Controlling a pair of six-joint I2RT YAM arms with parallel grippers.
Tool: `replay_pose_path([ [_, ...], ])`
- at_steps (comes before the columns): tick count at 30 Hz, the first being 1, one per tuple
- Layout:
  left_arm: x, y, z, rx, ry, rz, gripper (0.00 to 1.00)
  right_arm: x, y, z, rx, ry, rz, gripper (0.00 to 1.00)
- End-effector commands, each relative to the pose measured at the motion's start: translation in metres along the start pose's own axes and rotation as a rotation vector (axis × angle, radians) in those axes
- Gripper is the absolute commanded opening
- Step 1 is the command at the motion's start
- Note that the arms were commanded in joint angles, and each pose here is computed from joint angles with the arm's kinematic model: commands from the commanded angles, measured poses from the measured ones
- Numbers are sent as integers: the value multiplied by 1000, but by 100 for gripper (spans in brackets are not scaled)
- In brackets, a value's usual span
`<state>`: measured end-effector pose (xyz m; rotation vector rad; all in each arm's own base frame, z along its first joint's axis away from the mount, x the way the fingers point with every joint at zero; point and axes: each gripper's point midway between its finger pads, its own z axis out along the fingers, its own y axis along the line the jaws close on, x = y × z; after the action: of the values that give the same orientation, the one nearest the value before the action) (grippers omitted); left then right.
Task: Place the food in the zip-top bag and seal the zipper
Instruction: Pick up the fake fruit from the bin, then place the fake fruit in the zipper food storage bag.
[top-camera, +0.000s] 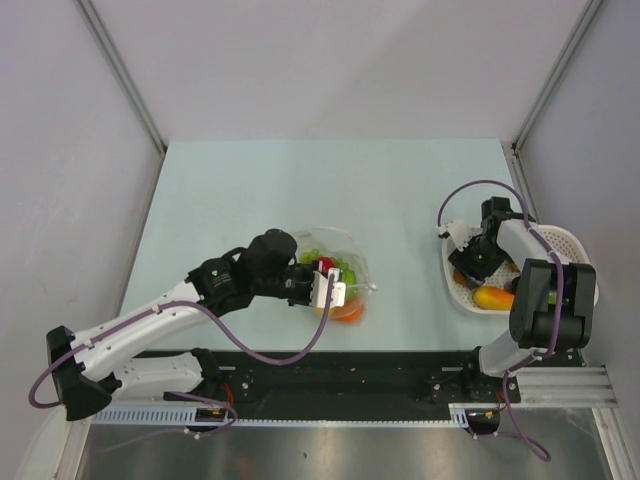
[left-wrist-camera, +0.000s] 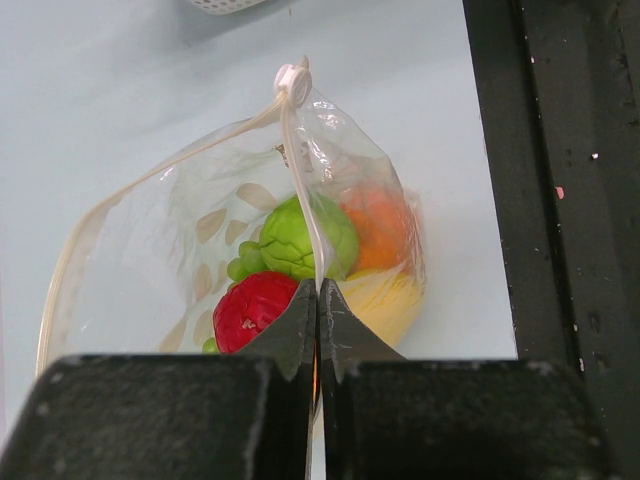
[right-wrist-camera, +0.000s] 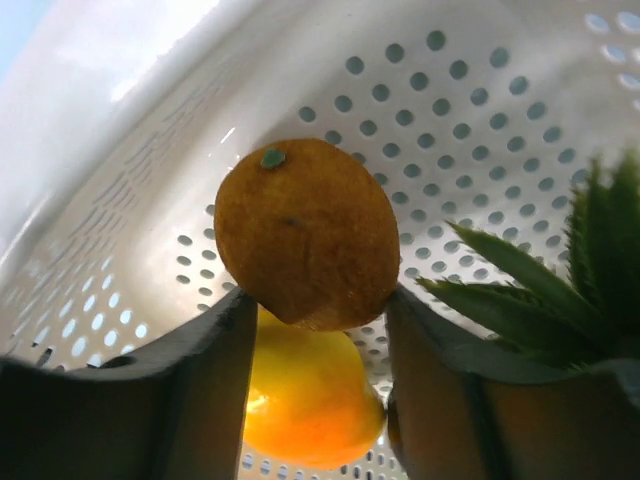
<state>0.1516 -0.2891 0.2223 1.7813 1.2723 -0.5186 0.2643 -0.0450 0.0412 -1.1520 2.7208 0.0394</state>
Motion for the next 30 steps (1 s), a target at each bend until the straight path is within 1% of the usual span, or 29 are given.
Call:
replay_pose_path([
  [1, -14, 2, 0, 4, -52, 33, 0, -8, -12, -10, 57, -33, -14, 48],
  [2, -13, 2, 1, 5, -49, 30, 0, -11, -13, -14, 64, -46, -15, 45],
  [3, -15, 2, 0, 5, -53, 30, 0, -15, -12, -18, 61, -63, -17, 38],
  [5, -16, 3, -1, 1, -55, 31, 0, -22, -15, -31, 72, -93, -17, 33],
  [7, -15, 2, -2, 1, -53, 31, 0, -28, -11, -43, 54, -121, -2, 33],
  [9, -14, 1, -2, 0, -52, 29, 0, -45, -15, -67, 72, -195, 1, 32],
  [11, -14, 1, -3, -1, -55, 26, 0, -53, -10, -84, 52, -237, 21, 32],
  [12, -15, 1, -3, -1, -57, 26, 0, -72, -11, -108, 60, -323, 10, 32],
  [14, -15, 2, -3, -5, -59, 23, 0, -89, 5, -131, 1, -392, 21, 32],
  [15, -15, 1, -3, -4, -63, 23, 0, -112, 13, -156, -28, -496, -7, 32],
  [18, -16, 3, -3, -13, -67, 24, 0, -152, 59, -198, -152, -645, -63, 33],
  [19, -18, 4, -3, -16, -72, 22, 0, -167, 76, -221, -168, -710, -124, 33],
  [20, -18, 4, -2, -19, -71, 18, 0, -180, 100, -231, -219, -749, -182, 33],
  [21, -19, 6, -2, -23, -74, 11, 0, -188, 117, -242, -282, -792, -172, 33],
  [22, -18, 7, -2, -26, -74, 3, 0, -199, 128, -251, -292, -832, -206, 33],
  [26, -20, 10, -4, -36, -79, 1, 0, -221, 192, -265, -431, -863, -330, 33],
  [27, -20, 10, -4, -37, -79, -3, 0, -226, 201, -265, -451, -866, -334, 33],
  [30, -21, 12, -4, -44, -81, -10, 0, -233, 228, -248, -494, -816, -390, 34],
])
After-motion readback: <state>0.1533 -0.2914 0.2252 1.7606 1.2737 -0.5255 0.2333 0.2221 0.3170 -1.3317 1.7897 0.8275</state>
